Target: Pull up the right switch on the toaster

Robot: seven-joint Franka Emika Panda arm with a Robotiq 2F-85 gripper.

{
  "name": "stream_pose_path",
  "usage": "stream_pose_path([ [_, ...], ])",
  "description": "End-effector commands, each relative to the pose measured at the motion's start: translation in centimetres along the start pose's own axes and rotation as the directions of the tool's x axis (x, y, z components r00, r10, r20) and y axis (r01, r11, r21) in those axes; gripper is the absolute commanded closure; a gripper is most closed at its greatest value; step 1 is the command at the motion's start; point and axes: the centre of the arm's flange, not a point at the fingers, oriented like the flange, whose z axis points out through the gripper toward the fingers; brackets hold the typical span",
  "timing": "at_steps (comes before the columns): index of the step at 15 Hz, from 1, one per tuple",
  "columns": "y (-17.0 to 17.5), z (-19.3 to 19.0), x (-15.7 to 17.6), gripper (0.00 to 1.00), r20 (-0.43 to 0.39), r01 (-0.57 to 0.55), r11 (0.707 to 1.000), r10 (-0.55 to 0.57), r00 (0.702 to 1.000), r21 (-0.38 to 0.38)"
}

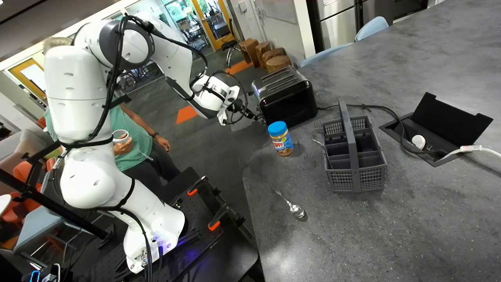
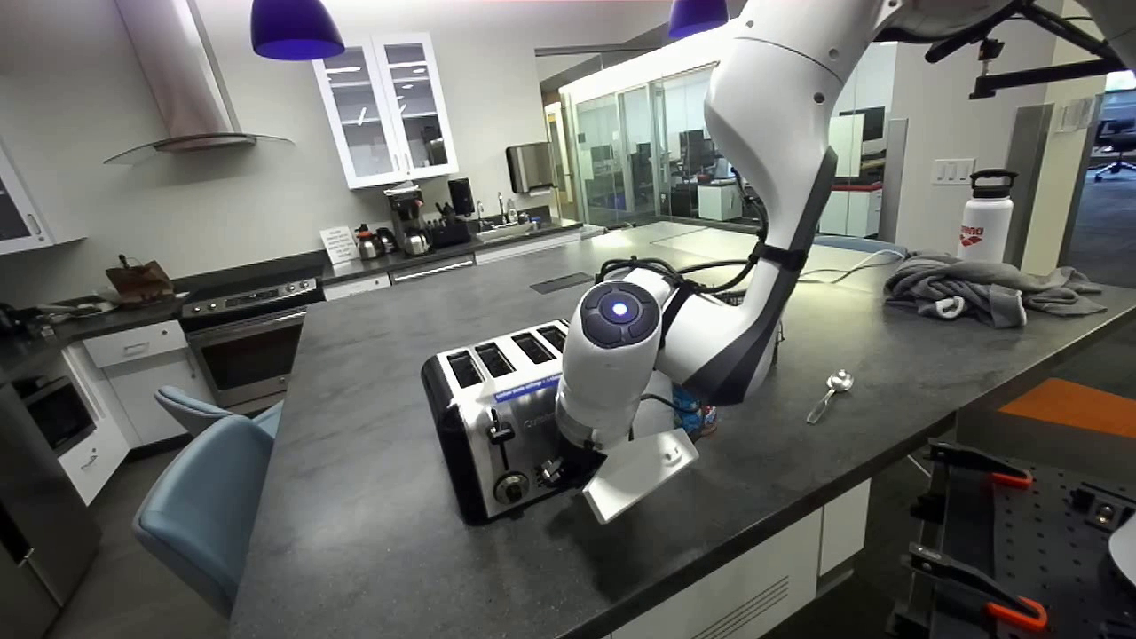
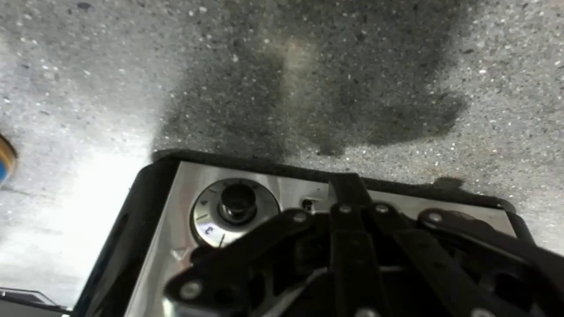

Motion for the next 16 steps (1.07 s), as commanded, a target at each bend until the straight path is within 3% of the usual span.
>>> stream_pose_path([
  [1, -0.6, 1.1, 0.3, 1.0, -0.037, -0.024, 0.999, 0.023, 0.999, -0.035],
  [16, -1.8, 2.7, 0.4, 1.0, -0.099, -0.085, 0.989, 0.073, 0.992, -0.117],
])
